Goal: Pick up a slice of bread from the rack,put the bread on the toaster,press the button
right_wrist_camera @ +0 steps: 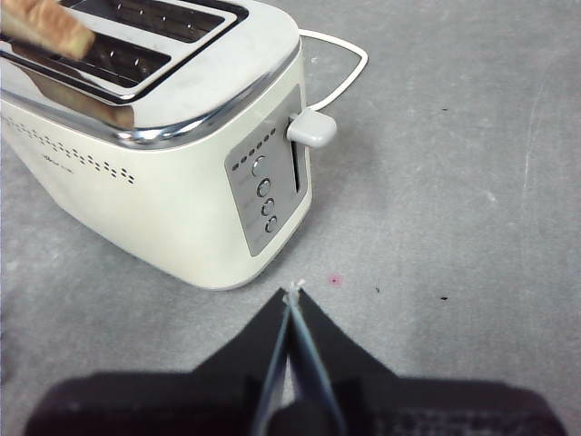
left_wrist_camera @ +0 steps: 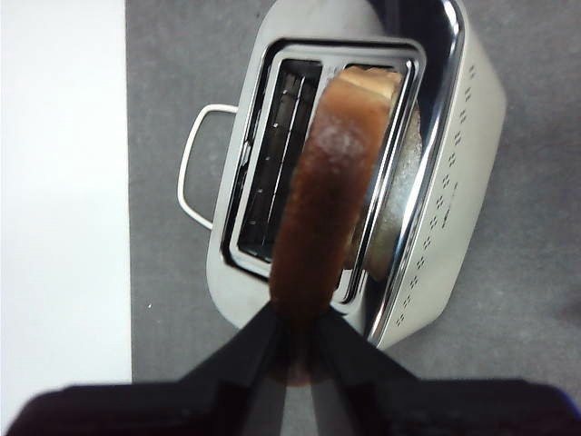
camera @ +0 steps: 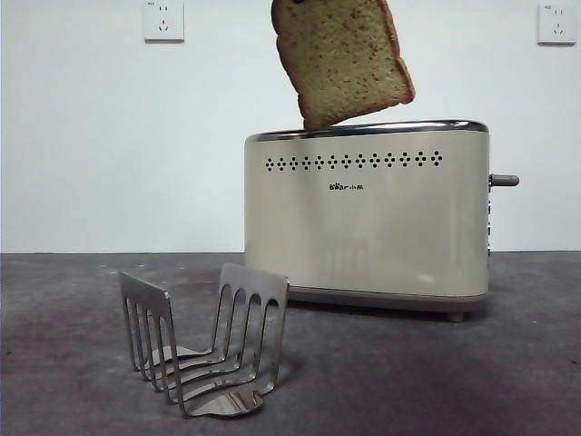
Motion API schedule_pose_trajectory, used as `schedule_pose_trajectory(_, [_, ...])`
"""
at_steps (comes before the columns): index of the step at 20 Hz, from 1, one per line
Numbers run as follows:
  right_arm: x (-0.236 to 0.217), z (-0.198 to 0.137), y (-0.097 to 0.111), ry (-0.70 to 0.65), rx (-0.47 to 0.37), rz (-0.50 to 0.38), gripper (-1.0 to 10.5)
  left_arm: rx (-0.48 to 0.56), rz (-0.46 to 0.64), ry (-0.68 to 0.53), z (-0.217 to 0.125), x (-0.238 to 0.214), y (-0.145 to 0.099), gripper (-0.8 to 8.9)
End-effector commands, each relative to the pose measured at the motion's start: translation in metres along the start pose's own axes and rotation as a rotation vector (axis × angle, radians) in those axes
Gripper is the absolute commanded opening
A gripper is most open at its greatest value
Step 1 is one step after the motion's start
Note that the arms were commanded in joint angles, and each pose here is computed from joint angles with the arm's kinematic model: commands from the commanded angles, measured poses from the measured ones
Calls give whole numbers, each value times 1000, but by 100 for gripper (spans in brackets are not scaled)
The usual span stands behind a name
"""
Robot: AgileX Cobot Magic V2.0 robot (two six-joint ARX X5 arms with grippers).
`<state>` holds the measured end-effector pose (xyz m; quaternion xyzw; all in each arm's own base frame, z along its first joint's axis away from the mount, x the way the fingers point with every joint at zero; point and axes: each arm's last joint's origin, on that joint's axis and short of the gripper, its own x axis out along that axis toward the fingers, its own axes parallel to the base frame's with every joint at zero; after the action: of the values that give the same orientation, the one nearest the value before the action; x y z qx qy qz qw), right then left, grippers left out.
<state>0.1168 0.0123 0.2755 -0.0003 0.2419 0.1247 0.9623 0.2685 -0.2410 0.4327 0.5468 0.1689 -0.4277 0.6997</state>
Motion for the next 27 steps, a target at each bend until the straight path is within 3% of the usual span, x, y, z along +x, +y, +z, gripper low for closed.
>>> schedule_pose_trajectory(1, [-1, 2, 0, -13, -7, 3, 0, -8, -11, -1, 1, 10, 1, -10])
schedule_pose_trajectory(13, [-1, 2, 0, -12, -7, 3, 0, 61, -38, 120, -1, 63, -1, -9])
schedule_pose_trajectory(27, [-1, 2, 0, -12, -7, 3, 0, 80, -55, 152, 3, 110, -7, -9])
